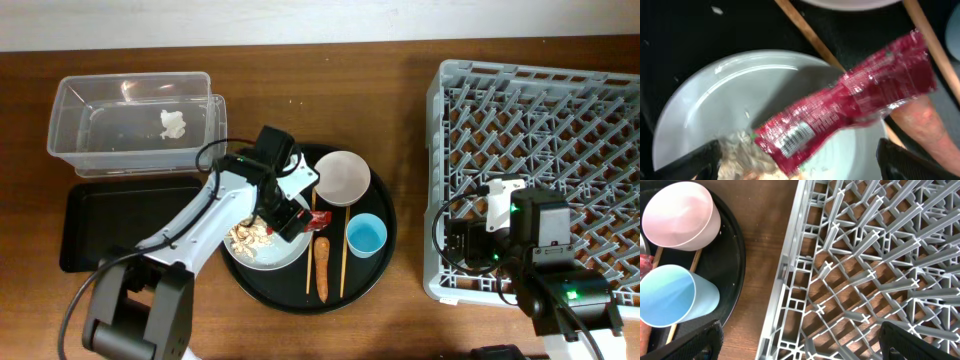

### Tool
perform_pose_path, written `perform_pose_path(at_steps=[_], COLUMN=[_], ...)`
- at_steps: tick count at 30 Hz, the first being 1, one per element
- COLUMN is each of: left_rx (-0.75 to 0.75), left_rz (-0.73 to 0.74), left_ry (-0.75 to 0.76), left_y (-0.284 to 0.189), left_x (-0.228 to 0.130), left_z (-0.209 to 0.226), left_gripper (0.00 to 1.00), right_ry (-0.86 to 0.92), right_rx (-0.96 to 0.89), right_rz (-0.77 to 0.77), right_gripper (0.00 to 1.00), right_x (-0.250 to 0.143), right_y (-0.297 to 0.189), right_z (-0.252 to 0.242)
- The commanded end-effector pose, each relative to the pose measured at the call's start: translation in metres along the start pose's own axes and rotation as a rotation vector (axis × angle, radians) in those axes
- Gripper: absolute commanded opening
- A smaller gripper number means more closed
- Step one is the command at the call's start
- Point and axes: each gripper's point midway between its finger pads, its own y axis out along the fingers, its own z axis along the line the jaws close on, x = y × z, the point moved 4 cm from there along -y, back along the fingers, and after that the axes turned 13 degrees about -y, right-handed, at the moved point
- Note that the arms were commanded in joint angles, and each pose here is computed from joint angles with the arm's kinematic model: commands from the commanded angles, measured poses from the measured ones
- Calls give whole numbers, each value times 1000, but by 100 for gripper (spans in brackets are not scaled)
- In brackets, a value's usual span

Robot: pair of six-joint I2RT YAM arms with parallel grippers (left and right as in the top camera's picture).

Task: Sort waste into correct bins and load items into the dishwasher rack
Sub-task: 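Grasp the red wrapper on the plate with the left gripper, then carry the red wrapper to the clear bin and release it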

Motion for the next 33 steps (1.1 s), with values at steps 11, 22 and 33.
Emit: perform_pose_path(at_steps=[11,22,33], left_rx=[-80,-34,319], left_rz=[13,7,-659], left_ry=[135,191,-167], left_y=[39,35,-141], left_x=[-6,2,72], left_z=[-10,-23,112], left_gripper=[96,0,0], right_ry=[-1,-1,-1], right_rx=[4,4,4], right_rz=[-25,-25,-25], right_gripper=[98,98,98], right_x=[7,7,7], right_y=[-5,-5,-5], right_z=[0,0,0])
